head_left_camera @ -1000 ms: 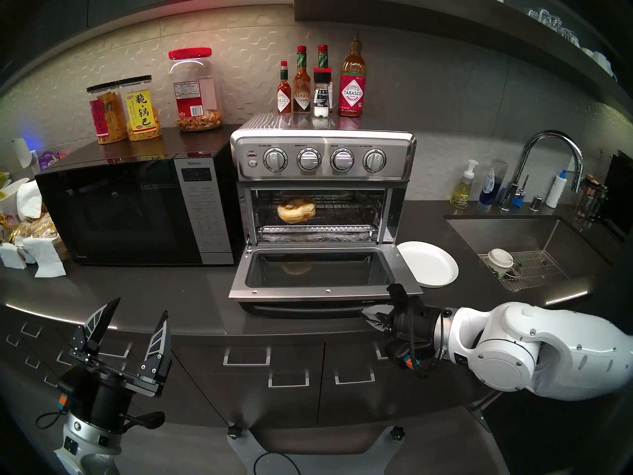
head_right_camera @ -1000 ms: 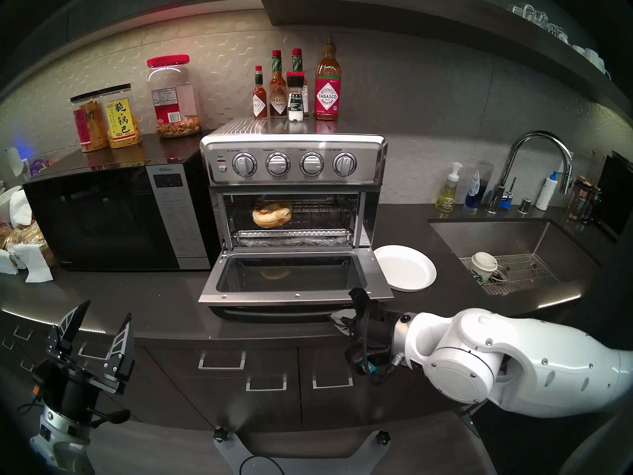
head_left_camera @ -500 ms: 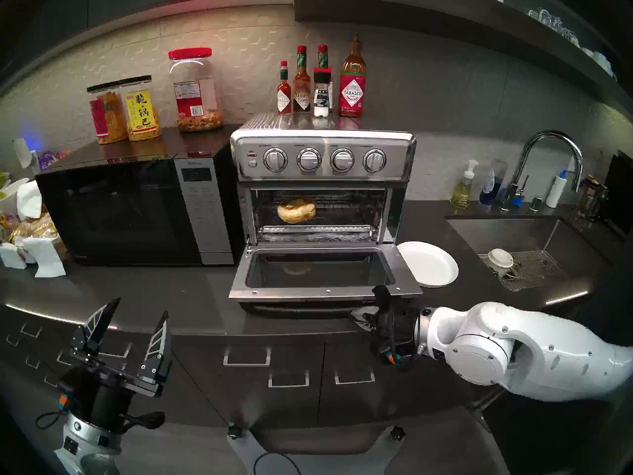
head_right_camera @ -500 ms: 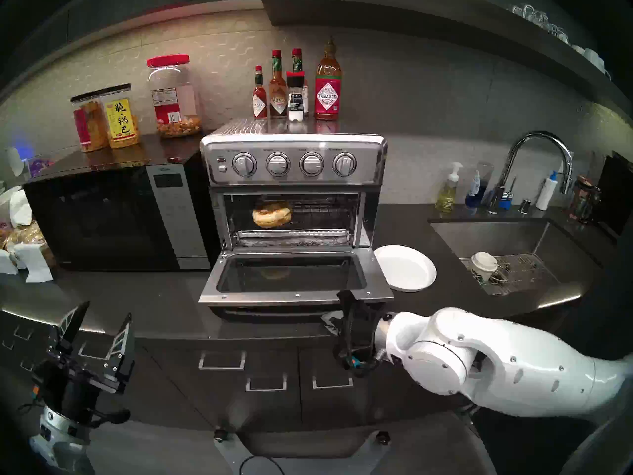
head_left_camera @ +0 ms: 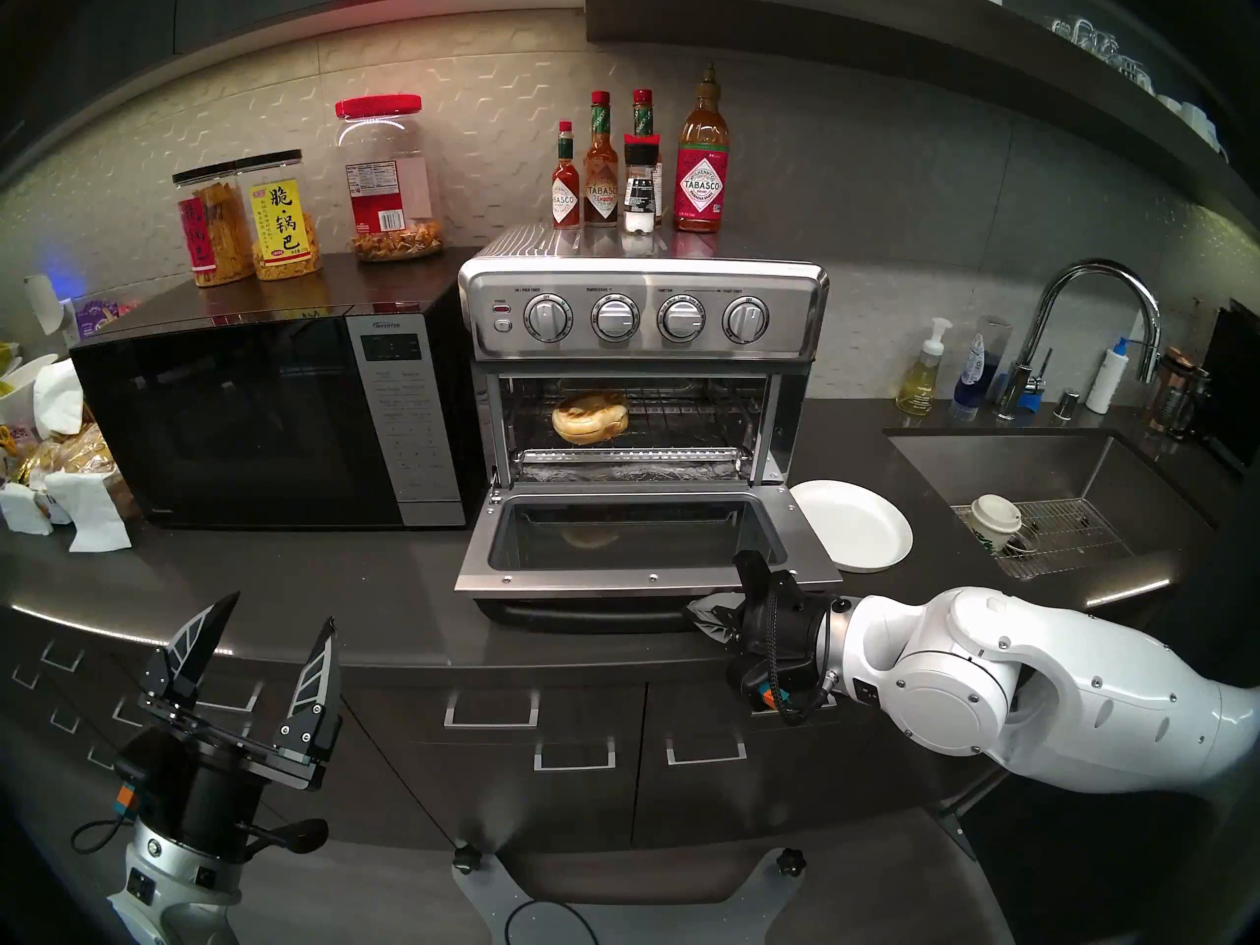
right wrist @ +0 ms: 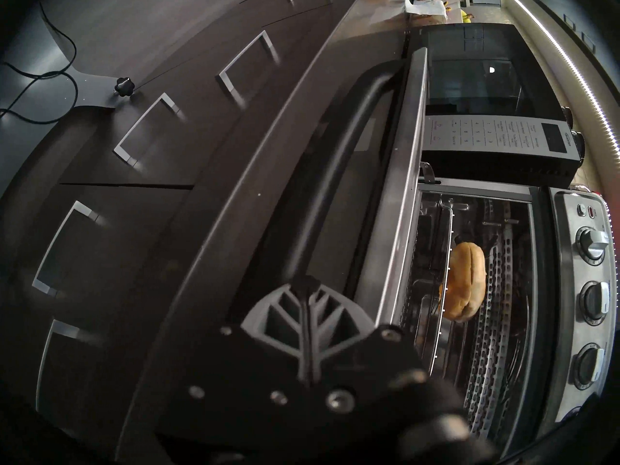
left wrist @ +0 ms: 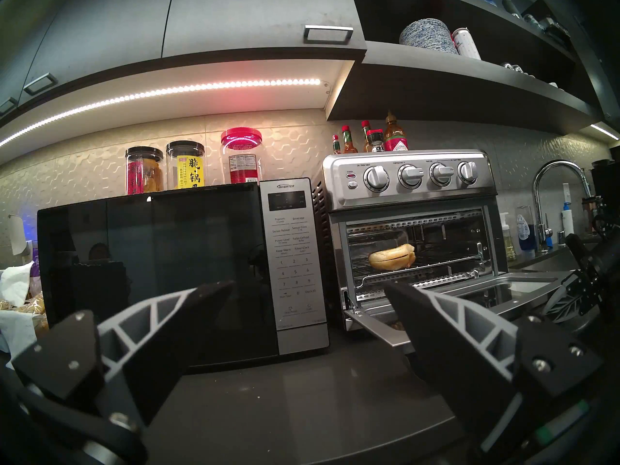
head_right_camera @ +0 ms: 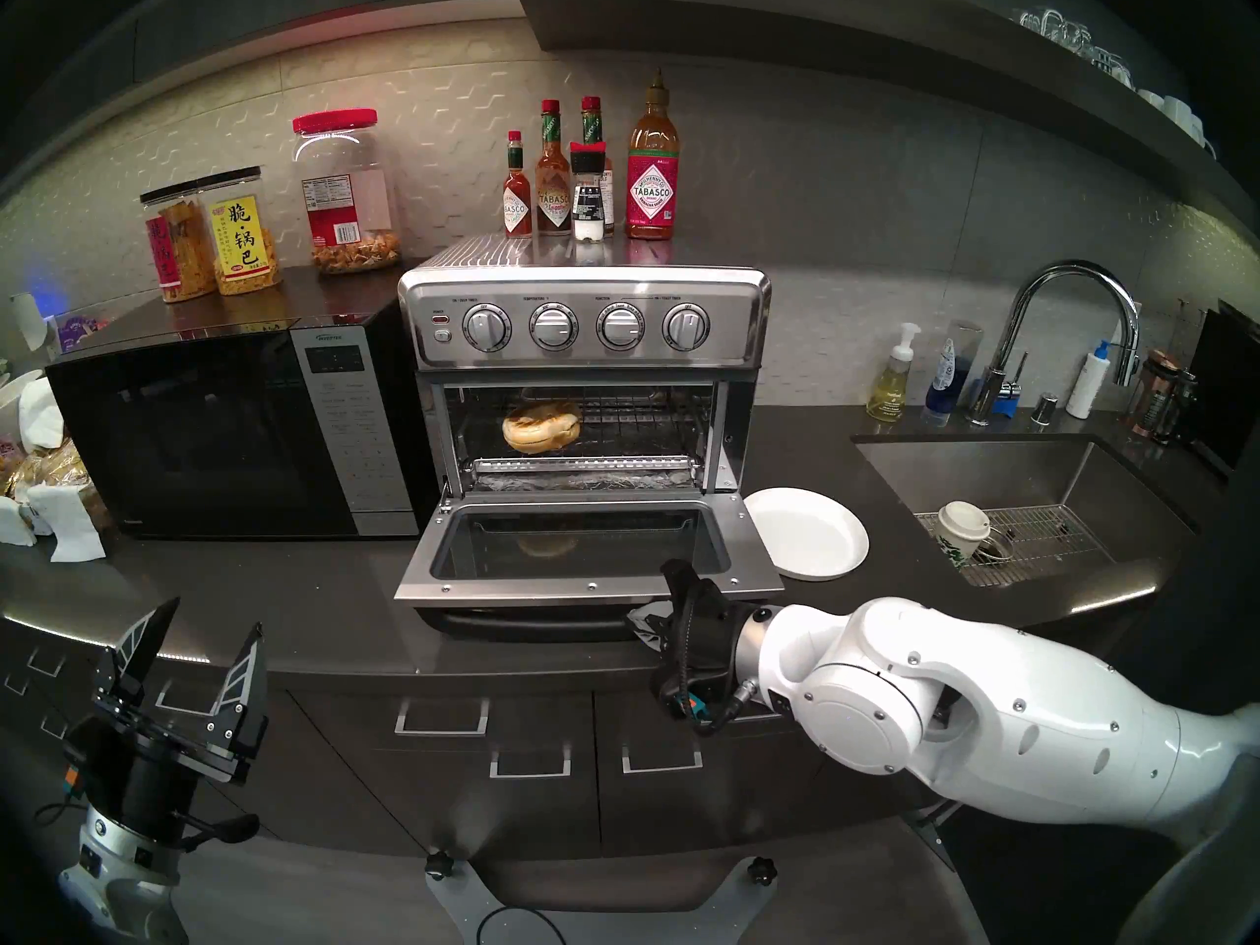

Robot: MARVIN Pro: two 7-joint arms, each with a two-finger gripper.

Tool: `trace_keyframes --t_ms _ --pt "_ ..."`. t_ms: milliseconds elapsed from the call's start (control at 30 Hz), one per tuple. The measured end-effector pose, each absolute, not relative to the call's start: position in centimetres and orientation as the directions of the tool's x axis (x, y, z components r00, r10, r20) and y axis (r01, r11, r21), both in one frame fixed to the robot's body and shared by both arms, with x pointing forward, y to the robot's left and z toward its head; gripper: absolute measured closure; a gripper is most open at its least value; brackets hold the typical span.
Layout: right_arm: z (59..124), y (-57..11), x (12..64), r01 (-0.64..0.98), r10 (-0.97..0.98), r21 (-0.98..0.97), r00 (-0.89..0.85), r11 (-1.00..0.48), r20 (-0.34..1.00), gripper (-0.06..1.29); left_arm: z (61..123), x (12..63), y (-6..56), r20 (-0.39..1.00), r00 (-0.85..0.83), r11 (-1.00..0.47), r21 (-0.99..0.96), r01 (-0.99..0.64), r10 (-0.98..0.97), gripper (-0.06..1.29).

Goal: Open the oven and place the bagel inside on the rack

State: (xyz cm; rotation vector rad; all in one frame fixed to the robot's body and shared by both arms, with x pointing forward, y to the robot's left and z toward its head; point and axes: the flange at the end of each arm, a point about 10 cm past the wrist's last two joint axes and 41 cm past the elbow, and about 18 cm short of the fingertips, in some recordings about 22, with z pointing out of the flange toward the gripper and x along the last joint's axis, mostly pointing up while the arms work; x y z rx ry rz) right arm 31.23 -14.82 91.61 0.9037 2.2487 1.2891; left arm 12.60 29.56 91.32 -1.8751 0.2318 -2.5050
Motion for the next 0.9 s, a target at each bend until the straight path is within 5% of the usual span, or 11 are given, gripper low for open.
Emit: trace_keyframes --t_ms 900 --pt "91.3 -13.3 32.0 0.364 0.697 0.838 -0.717 0.406 -0.027 1.25 91.3 12.6 29.6 0.954 -0.286 -0.989 -0.121 -0.085 -0.092 -0.04"
